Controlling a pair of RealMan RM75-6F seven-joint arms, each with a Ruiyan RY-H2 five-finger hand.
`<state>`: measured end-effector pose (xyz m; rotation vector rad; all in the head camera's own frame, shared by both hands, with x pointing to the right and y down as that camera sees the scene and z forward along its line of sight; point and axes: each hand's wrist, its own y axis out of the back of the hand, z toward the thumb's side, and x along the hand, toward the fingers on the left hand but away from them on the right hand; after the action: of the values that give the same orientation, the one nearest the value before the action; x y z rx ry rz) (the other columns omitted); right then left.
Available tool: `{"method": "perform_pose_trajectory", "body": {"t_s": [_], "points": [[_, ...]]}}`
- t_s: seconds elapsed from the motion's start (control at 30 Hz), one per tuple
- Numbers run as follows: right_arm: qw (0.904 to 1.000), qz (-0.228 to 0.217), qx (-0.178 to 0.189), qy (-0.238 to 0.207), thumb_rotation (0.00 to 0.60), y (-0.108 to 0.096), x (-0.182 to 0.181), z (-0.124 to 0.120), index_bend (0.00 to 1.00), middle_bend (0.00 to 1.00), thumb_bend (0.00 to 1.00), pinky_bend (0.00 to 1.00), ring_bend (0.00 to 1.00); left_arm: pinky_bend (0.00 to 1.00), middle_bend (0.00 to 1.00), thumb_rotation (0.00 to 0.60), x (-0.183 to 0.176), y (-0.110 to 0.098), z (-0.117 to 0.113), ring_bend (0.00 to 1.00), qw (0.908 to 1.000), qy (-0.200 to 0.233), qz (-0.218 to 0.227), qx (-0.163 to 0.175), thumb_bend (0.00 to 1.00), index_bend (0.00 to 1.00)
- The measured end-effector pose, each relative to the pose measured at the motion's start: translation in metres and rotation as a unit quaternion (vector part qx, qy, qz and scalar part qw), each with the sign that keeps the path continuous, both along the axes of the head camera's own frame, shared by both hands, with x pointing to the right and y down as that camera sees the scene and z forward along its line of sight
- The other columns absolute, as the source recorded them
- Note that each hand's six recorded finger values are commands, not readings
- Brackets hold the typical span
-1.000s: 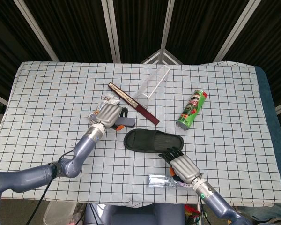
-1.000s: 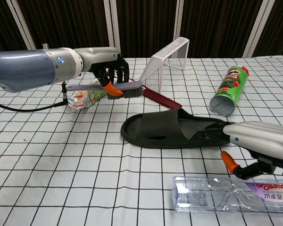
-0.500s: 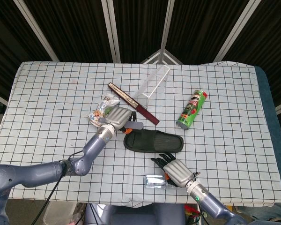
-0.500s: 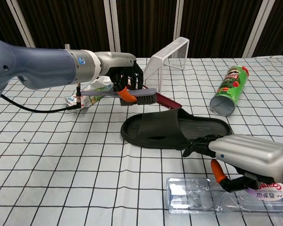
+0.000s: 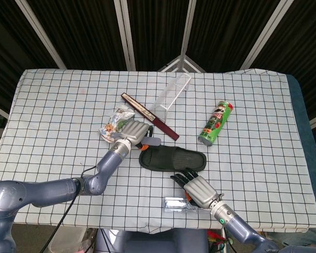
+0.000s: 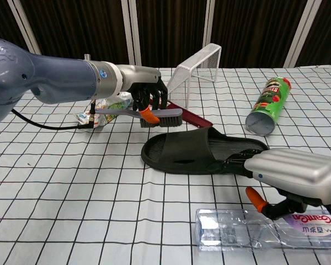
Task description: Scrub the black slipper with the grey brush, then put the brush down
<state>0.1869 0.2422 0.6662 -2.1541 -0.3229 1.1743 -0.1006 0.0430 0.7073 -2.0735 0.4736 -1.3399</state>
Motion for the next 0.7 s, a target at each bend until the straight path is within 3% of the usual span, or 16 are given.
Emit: {"method": "perform_pose_trajectory", "body": {"t_s": [0.37, 0.7], "points": [[1.0000, -0.003, -0.007, -0.006, 0.600, -0.011, -0.013, -0.001, 0.00, 0.06, 0.85, 0.00, 0.04, 0.50, 0.58, 0.600, 0.005, -0.006, 0.000, 0.46, 1.0000, -0.001, -0.002, 0.001, 0.70, 0.63], [0.9994, 0.004, -0.032, -0.014, 0.598, -0.013, -0.019, 0.013, 0.00, 0.06, 0.85, 0.00, 0.04, 0.50, 0.59, 0.600, 0.019, -0.004, 0.001, 0.46, 1.0000, 0.003, 0.006, -0.003, 0.70, 0.63]]}}
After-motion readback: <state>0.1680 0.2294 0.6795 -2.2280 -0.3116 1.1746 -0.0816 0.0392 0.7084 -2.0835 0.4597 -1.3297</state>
